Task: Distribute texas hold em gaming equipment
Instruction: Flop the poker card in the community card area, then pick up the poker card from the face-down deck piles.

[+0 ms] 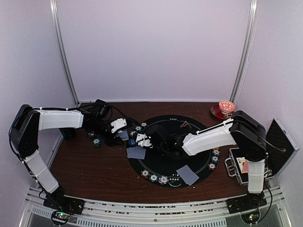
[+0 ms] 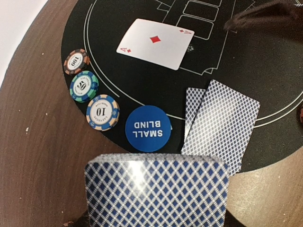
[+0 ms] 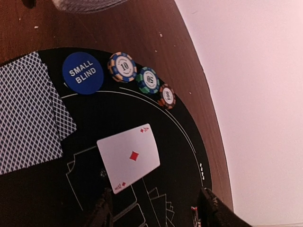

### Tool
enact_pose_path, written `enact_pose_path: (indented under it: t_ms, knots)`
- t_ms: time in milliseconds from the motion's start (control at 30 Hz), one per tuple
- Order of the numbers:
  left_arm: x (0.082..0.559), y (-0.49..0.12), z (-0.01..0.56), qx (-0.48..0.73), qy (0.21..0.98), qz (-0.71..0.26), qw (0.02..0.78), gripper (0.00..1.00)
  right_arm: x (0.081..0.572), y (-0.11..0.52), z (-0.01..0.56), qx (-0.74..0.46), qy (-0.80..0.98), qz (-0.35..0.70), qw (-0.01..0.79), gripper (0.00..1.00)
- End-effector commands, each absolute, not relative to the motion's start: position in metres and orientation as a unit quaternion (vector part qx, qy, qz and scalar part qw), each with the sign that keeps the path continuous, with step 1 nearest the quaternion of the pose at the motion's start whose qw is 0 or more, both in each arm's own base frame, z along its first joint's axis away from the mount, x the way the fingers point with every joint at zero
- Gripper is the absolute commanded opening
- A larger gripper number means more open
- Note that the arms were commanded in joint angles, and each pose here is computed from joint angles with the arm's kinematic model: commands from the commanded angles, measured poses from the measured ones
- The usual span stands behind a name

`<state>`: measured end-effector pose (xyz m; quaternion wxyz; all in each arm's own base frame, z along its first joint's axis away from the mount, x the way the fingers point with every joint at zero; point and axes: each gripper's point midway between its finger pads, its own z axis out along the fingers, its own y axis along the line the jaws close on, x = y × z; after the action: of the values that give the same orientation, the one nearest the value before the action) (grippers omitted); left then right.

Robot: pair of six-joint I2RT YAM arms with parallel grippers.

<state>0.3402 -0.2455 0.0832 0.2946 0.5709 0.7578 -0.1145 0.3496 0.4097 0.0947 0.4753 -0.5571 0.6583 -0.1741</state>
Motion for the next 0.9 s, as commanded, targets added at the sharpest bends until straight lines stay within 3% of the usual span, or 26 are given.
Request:
enact_pose_path:
  t_ms: [0,100,233,400,700,867]
  knots:
    - [0.345,-0.253,0.094,0.568,0.751,-0.129,0.311,0.6,0.337,0.387,0.157,-0.465,0.687,-0.108,0.548,0.66]
    - [0.342,-0.255,0.095,0.572,0.746,-0.135,0.312,0.6,0.333,0.363,0.179,-0.414,0.702,-0.073,0.574,0.72]
    - [0.337,-0.257,0.098,0.579,0.739,-0.14,0.315,0.6,0.339,0.341,0.214,-0.318,0.737,0.026,0.596,0.99]
    - [0.326,-0.264,0.1,0.594,0.726,-0.141,0.315,0.6,0.343,0.344,0.236,-0.209,0.761,0.218,0.575,1.0]
    - [0.3,-0.276,0.107,0.629,0.692,-0.152,0.321,0.61,0.329,0.423,0.187,-0.162,0.761,0.483,0.401,1.0]
    - [0.292,-0.28,0.105,0.64,0.683,-0.154,0.317,0.61,0.321,0.452,0.169,-0.139,0.733,0.582,0.323,0.81]
